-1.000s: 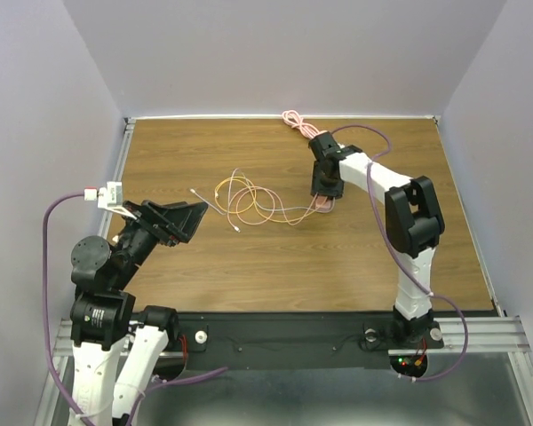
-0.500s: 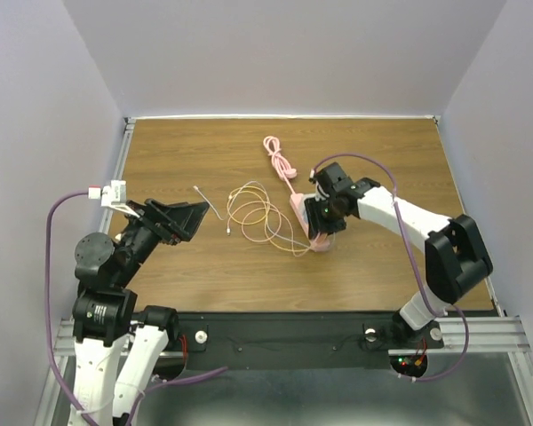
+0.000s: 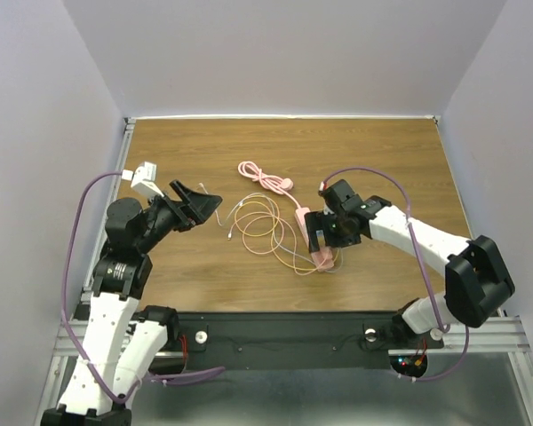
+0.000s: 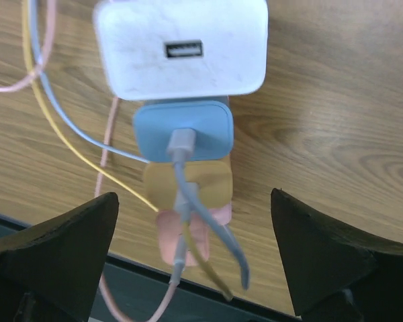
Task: Pull the plug off the socket
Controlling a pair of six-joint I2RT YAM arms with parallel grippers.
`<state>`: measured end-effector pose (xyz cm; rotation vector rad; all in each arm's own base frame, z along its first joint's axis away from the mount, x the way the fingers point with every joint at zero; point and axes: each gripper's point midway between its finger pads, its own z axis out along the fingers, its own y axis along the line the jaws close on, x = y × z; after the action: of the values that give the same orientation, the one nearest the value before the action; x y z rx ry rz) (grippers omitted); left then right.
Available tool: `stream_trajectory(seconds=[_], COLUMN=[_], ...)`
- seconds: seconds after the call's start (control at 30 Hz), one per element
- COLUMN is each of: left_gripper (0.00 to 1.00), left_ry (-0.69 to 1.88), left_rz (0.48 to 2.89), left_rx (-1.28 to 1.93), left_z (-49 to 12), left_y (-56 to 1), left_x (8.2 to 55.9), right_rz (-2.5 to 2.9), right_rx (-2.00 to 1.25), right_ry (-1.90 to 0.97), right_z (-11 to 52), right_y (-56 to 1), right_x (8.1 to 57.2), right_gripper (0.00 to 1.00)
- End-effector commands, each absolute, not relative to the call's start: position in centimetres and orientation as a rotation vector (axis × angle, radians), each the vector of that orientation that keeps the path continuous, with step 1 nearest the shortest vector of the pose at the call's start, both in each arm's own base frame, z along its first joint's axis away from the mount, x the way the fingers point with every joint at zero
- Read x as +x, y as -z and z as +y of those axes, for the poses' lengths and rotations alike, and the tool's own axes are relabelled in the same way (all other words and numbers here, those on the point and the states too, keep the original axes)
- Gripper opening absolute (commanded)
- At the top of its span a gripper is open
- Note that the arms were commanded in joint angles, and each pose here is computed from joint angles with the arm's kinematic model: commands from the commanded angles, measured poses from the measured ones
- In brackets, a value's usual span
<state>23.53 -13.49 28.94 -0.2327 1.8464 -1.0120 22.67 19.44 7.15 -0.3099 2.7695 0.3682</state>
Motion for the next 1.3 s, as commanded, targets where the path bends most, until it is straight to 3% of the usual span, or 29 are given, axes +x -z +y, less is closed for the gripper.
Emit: stream_trajectory(seconds=[0.0, 0.27, 0.33, 0.4, 0.47, 0.57, 0.6, 0.67, 0.7, 0.77, 1.03, 1.27], left_gripper=[0.89, 0.84, 0.77, 0.44, 0.00, 0.00, 0.00, 0.00, 0.00, 0.00, 0.00, 0.00], left_ry=[1.010, 1.026, 0.977, 0.969, 0.958, 1.072, 1.091, 1.112, 1.115, 1.120, 1.149, 1.082], left_rz=[1.761, 1.985, 2.070, 2.069, 2.097, 2.097, 2.078, 2.112, 2.138, 2.167, 2.301, 2.347], left_rx=[-0.127, -0.051, -0.027, -0.011, -0.004, 0.094, 0.101, 0.114, 0.093, 0.106, 0.243, 0.194], left_z=[-14.1, -19.2, -21.4, -22.7, -24.4, -27.4, -28.0, -29.4, -30.1, -31.5, -38.6, -39.0], left_y=[-32.6, -30.5, -28.8, -29.5, -28.6, -27.6, -27.8, -26.3, -25.0, -23.6, -17.0, -13.2], left_x=[24.1, 26.9, 27.5, 28.2, 29.5, 29.7, 30.1, 30.7, 31.4, 31.6, 31.1, 33.3], right_rz=[2.601, 2.360, 2.340, 2.354, 2.357, 2.373, 2.361, 2.366, 2.353, 2.357, 2.400, 2.440], right_rx=[-0.239, 0.049, 0.140, 0.214, 0.325, 0.360, 0.372, 0.383, 0.388, 0.388, 0.320, 0.246], right_ry=[-0.444, -0.425, -0.418, -0.357, -0.321, -0.388, -0.420, -0.456, -0.494, -0.517, -0.536, -0.538], right_z=[20.9, 18.9, 18.3, 17.0, 15.8, 16.0, 16.0, 16.1, 16.1, 16.0, 16.2, 16.1], right_y=[-12.1, -20.1, -21.1, -21.0, -20.9, -20.4, -20.8, -20.6, -21.1, -20.8, -20.3, -19.8], right_x=[25.5, 27.5, 27.5, 27.0, 26.4, 25.2, 24.8, 24.1, 23.6, 22.9, 21.7, 20.6], right_gripper=[1.00, 1.00, 1.00, 1.00, 0.97, 0.79, 0.60, 0.37, 0.17, 0.02, 0.00, 0.04])
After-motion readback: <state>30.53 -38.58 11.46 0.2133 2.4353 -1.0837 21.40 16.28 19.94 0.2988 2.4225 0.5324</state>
